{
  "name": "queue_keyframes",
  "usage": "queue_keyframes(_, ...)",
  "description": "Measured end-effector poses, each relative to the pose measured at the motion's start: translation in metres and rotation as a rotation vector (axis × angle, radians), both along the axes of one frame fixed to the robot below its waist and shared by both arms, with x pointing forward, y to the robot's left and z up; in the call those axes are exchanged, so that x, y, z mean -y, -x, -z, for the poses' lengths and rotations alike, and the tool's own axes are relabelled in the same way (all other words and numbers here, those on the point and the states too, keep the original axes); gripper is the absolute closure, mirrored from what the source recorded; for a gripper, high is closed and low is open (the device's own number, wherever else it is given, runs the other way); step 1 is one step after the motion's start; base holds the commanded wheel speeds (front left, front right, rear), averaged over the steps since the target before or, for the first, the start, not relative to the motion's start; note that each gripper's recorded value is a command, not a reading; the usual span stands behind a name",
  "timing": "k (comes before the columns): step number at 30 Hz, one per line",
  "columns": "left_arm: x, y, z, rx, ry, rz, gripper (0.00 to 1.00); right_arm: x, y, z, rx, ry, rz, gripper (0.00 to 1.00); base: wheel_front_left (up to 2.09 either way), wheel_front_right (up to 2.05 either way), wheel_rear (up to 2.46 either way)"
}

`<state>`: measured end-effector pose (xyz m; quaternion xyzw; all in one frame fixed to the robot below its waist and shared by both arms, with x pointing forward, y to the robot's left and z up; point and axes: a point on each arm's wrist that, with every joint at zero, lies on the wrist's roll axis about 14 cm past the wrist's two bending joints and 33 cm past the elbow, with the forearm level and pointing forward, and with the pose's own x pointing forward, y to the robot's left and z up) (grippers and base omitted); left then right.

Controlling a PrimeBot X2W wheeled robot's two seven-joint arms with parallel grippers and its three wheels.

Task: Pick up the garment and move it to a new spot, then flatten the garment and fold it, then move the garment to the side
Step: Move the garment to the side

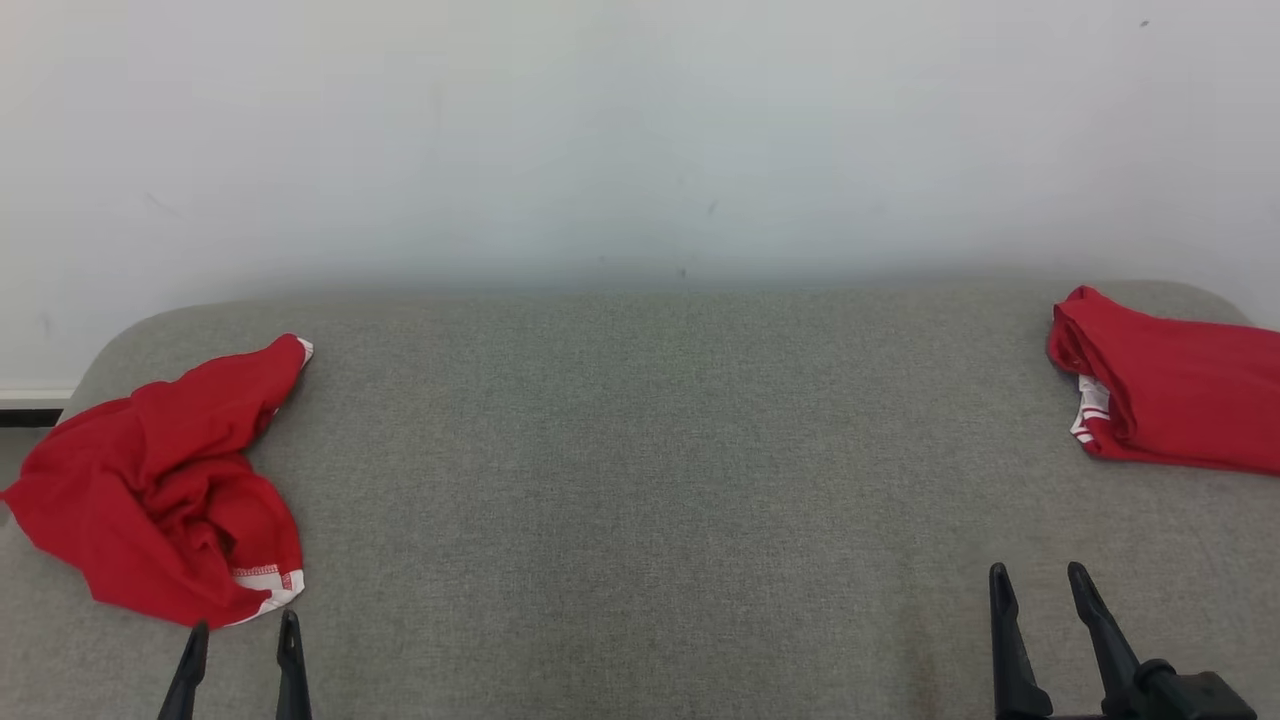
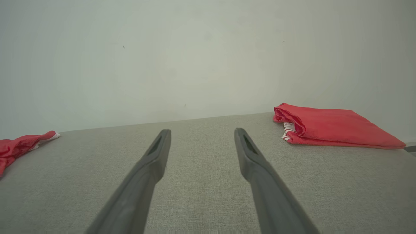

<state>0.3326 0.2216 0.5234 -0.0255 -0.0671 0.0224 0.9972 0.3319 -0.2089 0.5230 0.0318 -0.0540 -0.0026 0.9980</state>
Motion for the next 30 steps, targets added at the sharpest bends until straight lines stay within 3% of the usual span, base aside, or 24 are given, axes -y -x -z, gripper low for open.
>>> queue_keyframes(30, 0.004, 0.001, 0.014, -0.046, -0.018, 0.014, 0.00, -0.029, -0.007, 0.022, -0.051, -0.019, -0.074, 0.00, 0.00, 0.00, 0.00)
